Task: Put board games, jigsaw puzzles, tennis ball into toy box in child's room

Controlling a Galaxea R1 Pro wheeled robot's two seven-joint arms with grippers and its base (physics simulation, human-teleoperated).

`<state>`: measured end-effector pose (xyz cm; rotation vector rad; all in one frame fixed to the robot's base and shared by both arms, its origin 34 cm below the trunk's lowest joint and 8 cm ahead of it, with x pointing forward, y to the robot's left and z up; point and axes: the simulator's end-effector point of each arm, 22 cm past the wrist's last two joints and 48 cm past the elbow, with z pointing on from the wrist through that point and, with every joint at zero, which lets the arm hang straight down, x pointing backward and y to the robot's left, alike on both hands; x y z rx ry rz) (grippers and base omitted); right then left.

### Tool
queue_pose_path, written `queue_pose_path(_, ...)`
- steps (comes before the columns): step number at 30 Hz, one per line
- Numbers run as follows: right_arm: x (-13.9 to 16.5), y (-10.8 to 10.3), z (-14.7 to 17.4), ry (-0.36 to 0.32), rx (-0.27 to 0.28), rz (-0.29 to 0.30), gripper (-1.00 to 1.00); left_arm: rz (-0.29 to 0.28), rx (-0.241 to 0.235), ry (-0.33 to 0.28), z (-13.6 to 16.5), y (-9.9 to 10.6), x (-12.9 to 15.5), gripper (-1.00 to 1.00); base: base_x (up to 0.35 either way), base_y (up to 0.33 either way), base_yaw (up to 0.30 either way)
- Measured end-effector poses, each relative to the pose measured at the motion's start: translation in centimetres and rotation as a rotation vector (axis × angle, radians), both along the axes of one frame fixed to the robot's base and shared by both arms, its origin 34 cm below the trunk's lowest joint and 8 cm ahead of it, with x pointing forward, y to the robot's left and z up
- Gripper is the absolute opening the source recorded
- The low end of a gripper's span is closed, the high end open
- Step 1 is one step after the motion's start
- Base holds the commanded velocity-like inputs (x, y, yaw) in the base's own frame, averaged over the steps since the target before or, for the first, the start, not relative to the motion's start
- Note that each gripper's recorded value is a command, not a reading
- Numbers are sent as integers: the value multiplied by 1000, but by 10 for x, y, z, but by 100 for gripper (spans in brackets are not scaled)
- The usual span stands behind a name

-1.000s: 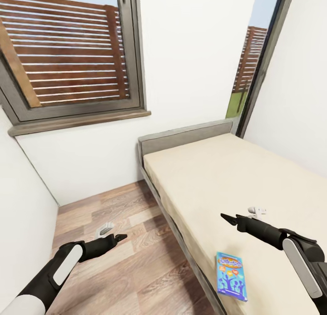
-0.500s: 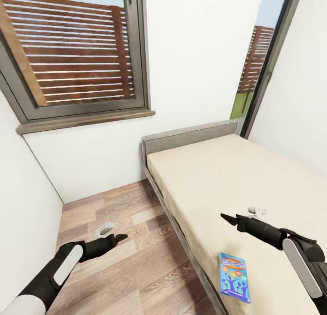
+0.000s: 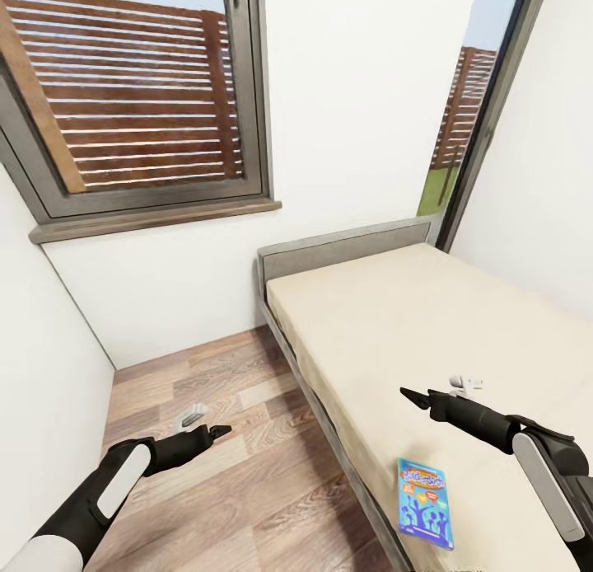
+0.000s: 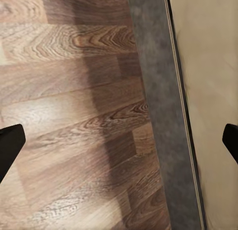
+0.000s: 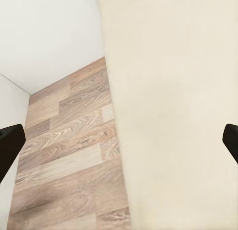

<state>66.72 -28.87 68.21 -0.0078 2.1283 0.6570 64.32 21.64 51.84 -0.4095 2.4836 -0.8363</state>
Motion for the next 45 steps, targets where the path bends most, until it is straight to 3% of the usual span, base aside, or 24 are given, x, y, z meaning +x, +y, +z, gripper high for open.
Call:
queue_pose_path(22,0,0,0,0,0,0,100,0,0,0,0,0,0,100,-193,-82,0)
queue_pose_path(45,0,0,1,-2,1,0,100,0,0,6,-2,0,-2,100,-18,-7,-2)
